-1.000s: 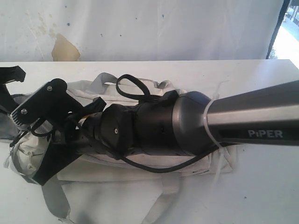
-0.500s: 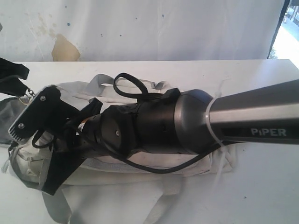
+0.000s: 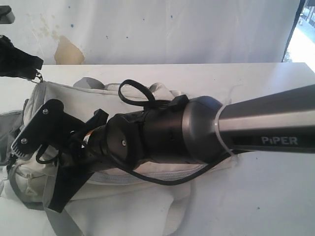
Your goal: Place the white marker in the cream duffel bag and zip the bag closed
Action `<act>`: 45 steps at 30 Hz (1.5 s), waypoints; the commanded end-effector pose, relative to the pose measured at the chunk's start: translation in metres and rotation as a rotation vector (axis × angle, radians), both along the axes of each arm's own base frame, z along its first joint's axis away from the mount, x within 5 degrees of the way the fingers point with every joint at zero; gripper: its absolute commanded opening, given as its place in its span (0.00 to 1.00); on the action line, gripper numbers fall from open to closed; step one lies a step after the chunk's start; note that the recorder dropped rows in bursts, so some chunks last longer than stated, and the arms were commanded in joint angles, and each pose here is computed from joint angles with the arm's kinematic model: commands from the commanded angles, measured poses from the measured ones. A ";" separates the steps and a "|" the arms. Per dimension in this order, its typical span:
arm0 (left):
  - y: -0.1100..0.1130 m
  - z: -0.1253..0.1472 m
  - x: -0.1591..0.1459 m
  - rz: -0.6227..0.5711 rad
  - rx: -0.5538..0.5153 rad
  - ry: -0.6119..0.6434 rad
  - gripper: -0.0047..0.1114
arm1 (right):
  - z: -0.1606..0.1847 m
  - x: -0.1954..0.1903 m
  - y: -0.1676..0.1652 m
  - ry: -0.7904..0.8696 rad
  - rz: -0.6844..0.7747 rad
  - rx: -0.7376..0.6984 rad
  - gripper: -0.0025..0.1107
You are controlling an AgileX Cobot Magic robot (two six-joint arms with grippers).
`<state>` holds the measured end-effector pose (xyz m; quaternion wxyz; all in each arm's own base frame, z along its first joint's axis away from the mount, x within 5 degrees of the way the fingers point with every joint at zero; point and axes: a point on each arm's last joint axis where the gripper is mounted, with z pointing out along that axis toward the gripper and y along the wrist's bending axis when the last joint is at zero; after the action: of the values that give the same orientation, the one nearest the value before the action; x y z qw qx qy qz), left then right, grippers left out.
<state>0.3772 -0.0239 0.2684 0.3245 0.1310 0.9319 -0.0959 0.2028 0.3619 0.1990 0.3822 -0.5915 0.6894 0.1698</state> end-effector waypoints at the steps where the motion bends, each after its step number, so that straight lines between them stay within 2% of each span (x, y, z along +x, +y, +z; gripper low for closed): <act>1: 0.009 0.012 0.020 0.065 -0.013 -0.115 0.04 | -0.016 -0.004 -0.005 0.053 0.030 -0.083 0.02; 7: 0.007 0.011 0.021 0.061 -0.034 -0.101 0.04 | -0.017 0.008 -0.011 0.076 -0.032 -0.066 0.02; 9: 0.006 0.009 0.019 0.030 -0.021 -0.086 0.09 | -0.017 0.011 -0.013 0.082 -0.048 -0.063 0.02; 11: 0.005 0.008 0.017 0.005 -0.014 -0.068 0.20 | -0.018 0.011 -0.014 0.090 -0.047 -0.070 0.05; 14: 0.004 0.007 0.015 -0.005 -0.021 -0.042 0.43 | -0.018 0.010 -0.014 0.100 -0.043 -0.078 0.19; 17: 0.003 0.006 0.013 -0.015 -0.027 -0.016 0.59 | -0.017 0.010 -0.014 0.104 -0.047 -0.072 0.39; 20: 0.002 0.006 0.010 -0.030 -0.033 0.008 0.66 | -0.013 0.010 -0.014 0.119 -0.068 -0.053 0.55; 21: 0.002 0.005 0.009 -0.035 -0.034 0.017 0.67 | -0.010 0.010 -0.014 0.124 -0.077 -0.043 0.58; 26: 0.001 0.018 0.002 -0.039 -0.040 0.010 0.67 | 0.015 0.012 -0.023 0.206 -0.175 0.039 0.56; 29: 0.002 0.030 -0.006 0.039 -0.079 0.026 0.66 | 0.029 0.022 -0.036 0.334 -0.282 0.060 0.52; 34: 0.004 0.042 -0.019 0.074 -0.069 0.063 0.64 | 0.046 0.042 -0.067 0.502 -0.428 0.024 0.45; 37: 0.007 0.045 -0.030 0.085 -0.030 0.124 0.51 | 0.053 0.053 -0.086 0.546 -0.486 -0.032 0.43; 42: 0.007 0.053 -0.043 0.088 -0.031 0.175 0.19 | 0.057 0.079 -0.128 0.598 -0.665 -0.130 0.37; 44: 0.007 0.055 -0.046 0.084 -0.031 0.180 0.07 | 0.056 0.089 -0.145 0.621 -0.719 -0.145 0.33; 45: 0.007 0.055 -0.046 0.082 -0.031 0.184 0.04 | 0.055 0.092 -0.152 0.632 -0.739 -0.150 0.30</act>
<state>0.3359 -0.0179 0.3171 0.2453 0.0782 0.9599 -0.1111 0.2845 0.2324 0.2512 0.1589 -0.2831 0.9319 0.1616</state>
